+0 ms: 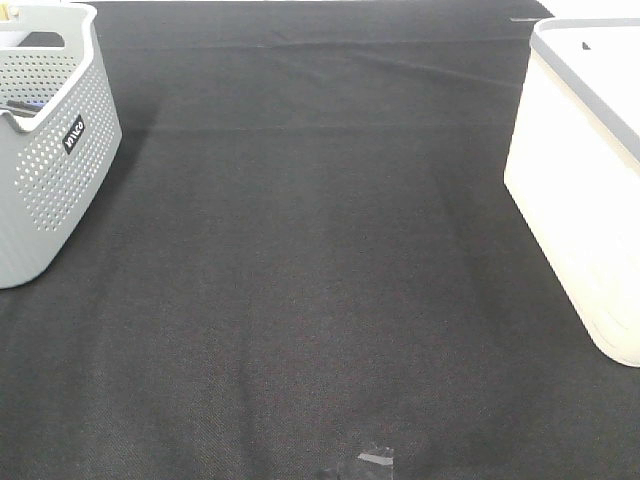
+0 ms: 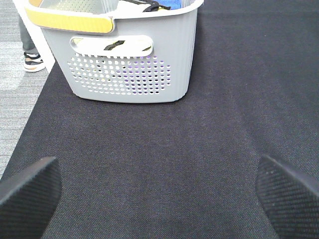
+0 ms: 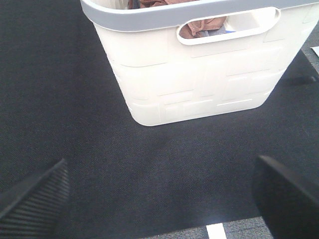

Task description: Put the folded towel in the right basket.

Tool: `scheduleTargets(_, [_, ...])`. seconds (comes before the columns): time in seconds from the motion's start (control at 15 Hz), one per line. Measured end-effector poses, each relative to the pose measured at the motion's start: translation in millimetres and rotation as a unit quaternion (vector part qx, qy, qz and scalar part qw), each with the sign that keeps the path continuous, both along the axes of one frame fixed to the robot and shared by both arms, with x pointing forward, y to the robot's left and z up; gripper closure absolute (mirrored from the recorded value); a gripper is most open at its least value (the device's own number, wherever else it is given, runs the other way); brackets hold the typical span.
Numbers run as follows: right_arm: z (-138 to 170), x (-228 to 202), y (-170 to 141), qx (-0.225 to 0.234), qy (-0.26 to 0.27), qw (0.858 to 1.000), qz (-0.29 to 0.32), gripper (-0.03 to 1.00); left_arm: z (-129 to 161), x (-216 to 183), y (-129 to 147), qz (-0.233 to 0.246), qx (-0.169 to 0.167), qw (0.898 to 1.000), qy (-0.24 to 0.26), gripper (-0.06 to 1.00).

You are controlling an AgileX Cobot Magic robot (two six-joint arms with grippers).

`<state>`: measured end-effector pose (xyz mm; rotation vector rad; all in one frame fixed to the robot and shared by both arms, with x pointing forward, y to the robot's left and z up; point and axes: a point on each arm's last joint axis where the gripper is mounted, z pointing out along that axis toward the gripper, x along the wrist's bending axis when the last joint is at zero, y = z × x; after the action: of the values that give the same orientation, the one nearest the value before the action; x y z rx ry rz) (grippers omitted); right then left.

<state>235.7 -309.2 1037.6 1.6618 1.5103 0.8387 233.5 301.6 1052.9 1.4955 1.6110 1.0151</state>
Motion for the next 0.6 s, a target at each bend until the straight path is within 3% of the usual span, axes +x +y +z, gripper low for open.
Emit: scheduleTargets(0.6, [-0.4, 0.0, 7.8, 0.005, 0.003, 0.999, 0.047, 0.02, 0.0, 0.0, 0.0, 0.000, 0.000, 1.000, 0.000, -0.04])
